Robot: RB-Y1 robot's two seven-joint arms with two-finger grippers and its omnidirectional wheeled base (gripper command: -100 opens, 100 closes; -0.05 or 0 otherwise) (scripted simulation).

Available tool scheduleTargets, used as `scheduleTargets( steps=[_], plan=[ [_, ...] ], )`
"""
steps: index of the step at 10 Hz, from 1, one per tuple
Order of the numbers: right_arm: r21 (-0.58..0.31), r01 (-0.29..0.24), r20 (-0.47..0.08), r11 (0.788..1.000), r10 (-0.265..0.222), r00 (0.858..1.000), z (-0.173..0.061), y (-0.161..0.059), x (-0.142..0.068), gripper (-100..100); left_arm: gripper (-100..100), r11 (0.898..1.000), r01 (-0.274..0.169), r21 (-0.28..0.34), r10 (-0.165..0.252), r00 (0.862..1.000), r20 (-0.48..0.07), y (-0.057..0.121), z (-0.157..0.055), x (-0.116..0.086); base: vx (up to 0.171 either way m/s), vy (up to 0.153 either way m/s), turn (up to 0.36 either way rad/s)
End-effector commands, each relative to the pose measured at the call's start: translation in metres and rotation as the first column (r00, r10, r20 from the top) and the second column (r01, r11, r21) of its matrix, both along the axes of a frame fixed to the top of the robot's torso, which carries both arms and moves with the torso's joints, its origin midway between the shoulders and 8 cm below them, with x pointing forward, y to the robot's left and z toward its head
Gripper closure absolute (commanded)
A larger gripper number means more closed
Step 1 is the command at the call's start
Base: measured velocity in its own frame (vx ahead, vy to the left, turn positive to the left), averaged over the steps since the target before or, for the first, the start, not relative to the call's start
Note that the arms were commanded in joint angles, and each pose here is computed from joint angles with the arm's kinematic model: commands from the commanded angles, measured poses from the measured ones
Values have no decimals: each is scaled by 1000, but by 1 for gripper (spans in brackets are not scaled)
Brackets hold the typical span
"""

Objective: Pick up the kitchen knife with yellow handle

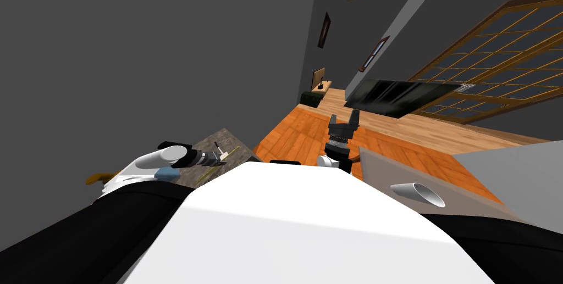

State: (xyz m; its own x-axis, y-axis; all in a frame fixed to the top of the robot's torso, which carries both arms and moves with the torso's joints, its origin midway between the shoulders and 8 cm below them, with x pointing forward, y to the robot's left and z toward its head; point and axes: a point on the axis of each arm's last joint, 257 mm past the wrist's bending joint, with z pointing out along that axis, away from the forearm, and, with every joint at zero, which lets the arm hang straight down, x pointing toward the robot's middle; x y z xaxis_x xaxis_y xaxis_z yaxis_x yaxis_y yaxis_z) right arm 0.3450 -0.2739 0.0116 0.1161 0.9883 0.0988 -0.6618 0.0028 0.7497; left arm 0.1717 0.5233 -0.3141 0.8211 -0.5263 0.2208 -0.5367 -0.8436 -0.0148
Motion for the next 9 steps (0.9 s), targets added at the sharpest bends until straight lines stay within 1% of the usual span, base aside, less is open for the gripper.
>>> scheduleTargets(
  steps=[1, 5, 6, 8, 9],
  plan=[
    [0, 0, 0, 1000, 0, 1000, 0, 0, 0, 0, -100, 1000, -28, 1, 28, 1000, 1, 7, -4, 2, -49, -1, -186],
    [0, 0, 0, 1000, 0, 1000, 0, 0, 0, 0, -100, 997, -82, 1, 82, 997, 2, 20, -14, 6, -89, -11, -149],
    [0, 0, 0, 1000, 0, 1000, 0, 0, 0, 0, -100, 994, -109, 2, 109, 994, 2, 27, -18, 7, -113, -13, -259],
    [0, 0, 0, 1000, 0, 1000, 0, 0, 0, 0, -100, 991, -135, 2, 135, 991, 1, 33, -23, 8, -100, -19, -149],
    [0, 0, 0, 1000, 0, 1000, 0, 0, 0, 0, -100, 992, -126, 2, 126, 992, 1, 31, -22, 8, -39, -13, -23]
  ],
)
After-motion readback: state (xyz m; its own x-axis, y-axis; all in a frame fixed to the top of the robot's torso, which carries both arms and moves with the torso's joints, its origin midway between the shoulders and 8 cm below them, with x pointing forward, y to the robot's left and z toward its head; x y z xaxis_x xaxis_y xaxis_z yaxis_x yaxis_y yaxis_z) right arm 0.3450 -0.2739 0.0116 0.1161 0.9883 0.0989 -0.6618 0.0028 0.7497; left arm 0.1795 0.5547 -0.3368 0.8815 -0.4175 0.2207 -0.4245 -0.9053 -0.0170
